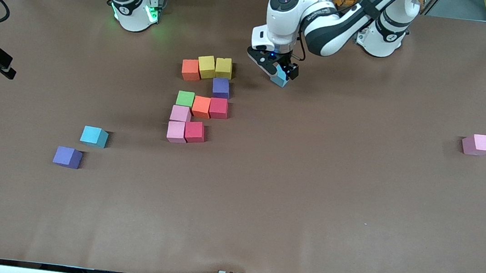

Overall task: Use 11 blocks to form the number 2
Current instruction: 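Lower the open left gripper around the cyan cube, then close the left gripper on the cyan cube and lift it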

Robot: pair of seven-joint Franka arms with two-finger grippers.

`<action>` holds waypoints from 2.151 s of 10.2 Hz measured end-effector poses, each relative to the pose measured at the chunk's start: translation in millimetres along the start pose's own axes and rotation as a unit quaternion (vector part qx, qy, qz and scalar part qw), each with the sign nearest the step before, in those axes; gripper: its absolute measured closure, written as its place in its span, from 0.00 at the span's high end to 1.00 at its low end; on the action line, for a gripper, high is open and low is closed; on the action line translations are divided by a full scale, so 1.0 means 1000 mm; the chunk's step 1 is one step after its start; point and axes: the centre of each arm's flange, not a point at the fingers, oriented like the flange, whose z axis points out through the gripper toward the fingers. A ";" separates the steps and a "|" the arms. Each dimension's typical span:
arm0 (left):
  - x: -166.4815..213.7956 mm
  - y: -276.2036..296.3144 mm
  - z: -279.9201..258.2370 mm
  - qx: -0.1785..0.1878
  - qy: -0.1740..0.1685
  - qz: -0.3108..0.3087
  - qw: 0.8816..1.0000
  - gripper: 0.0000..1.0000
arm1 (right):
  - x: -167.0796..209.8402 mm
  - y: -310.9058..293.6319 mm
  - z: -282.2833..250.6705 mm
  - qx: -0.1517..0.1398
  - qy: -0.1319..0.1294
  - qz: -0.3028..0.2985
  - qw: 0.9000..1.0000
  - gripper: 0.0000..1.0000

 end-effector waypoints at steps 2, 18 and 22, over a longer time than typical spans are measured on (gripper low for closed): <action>0.000 0.008 0.006 0.003 0.000 -0.002 1.000 1.00 | 0.000 -0.003 0.000 0.000 -0.001 -0.004 1.000 1.00; -0.019 0.012 0.082 0.024 -0.097 0.024 0.995 1.00 | 0.001 -0.013 0.005 0.001 -0.006 -0.013 1.000 1.00; -0.010 0.008 0.087 0.020 -0.100 0.017 0.995 1.00 | 0.001 -0.015 0.005 0.001 -0.006 -0.015 1.000 1.00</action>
